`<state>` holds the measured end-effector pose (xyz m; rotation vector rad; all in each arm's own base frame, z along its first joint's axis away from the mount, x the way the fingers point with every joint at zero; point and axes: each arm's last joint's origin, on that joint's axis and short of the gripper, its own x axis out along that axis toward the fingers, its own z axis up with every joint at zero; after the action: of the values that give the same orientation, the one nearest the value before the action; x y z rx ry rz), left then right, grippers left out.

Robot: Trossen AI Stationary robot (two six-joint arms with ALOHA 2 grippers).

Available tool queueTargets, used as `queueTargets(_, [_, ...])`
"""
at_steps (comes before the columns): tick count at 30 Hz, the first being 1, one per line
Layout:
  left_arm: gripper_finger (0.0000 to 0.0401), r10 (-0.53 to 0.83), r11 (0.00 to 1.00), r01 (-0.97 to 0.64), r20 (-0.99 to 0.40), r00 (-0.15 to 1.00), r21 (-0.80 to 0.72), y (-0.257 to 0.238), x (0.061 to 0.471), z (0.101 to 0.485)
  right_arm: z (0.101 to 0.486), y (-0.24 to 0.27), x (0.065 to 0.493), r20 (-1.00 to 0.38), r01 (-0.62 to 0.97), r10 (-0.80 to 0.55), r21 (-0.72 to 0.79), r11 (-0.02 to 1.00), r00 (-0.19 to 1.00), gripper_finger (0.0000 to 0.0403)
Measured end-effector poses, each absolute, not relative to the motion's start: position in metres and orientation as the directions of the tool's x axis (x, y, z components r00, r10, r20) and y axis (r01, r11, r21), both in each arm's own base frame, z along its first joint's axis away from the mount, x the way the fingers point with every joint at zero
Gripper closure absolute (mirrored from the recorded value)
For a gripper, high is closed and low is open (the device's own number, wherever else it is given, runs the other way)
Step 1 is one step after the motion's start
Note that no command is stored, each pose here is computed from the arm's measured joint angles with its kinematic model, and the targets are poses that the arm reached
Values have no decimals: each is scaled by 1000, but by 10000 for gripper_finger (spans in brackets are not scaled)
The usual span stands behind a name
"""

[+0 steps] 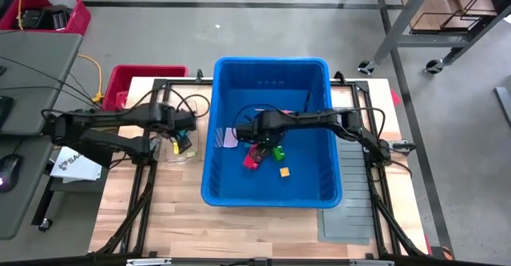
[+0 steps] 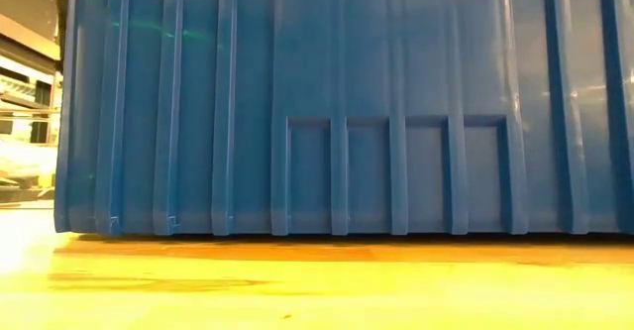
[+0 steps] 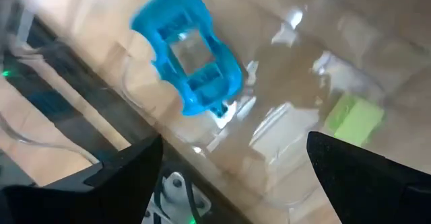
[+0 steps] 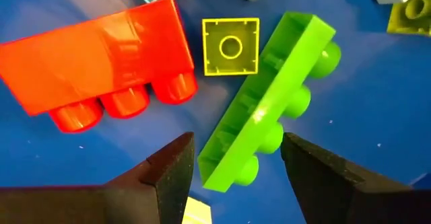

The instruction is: Sort blocks

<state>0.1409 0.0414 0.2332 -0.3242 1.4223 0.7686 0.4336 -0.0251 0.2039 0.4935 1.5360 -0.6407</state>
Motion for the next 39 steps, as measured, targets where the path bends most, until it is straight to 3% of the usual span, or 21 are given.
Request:
queueTargets(6, [36, 287, 666, -729, -956, 57, 157, 38, 131, 244, 193, -35, 437, -984, 746, -156, -167, 645, -85, 187])
queueTargets(11, [36, 256, 671, -735, -961, 108, 96, 35, 122, 250, 178, -45, 439, -984, 796, -128, -176, 579, -124, 187])
queueTargets(18, [36, 225, 676, -735, -964, 140, 51, 33, 118, 252, 150, -48, 440, -971, 780, -98, -233, 581, -216, 187])
queueTargets(26, [36, 206, 682, -730, -968, 145, 36, 32, 118, 252, 138, -47, 447, -981, 753, -57, -178, 633, -184, 193])
queueTargets(31, [36, 229, 709, -706, -943, 239, -7, 32, 116, 269, 148, -43, 443, -972, 698, -123, -229, 679, -199, 285])
queueTargets(34, [36, 311, 722, -692, -889, 336, -8, 33, 112, 295, 164, -41, 436, -962, 661, -170, -272, 700, -216, 287])
queueTargets(39, [36, 486, 704, -710, -721, 494, -13, 33, 96, 349, 220, -50, 425, -964, 732, -242, -242, 637, -108, 287])
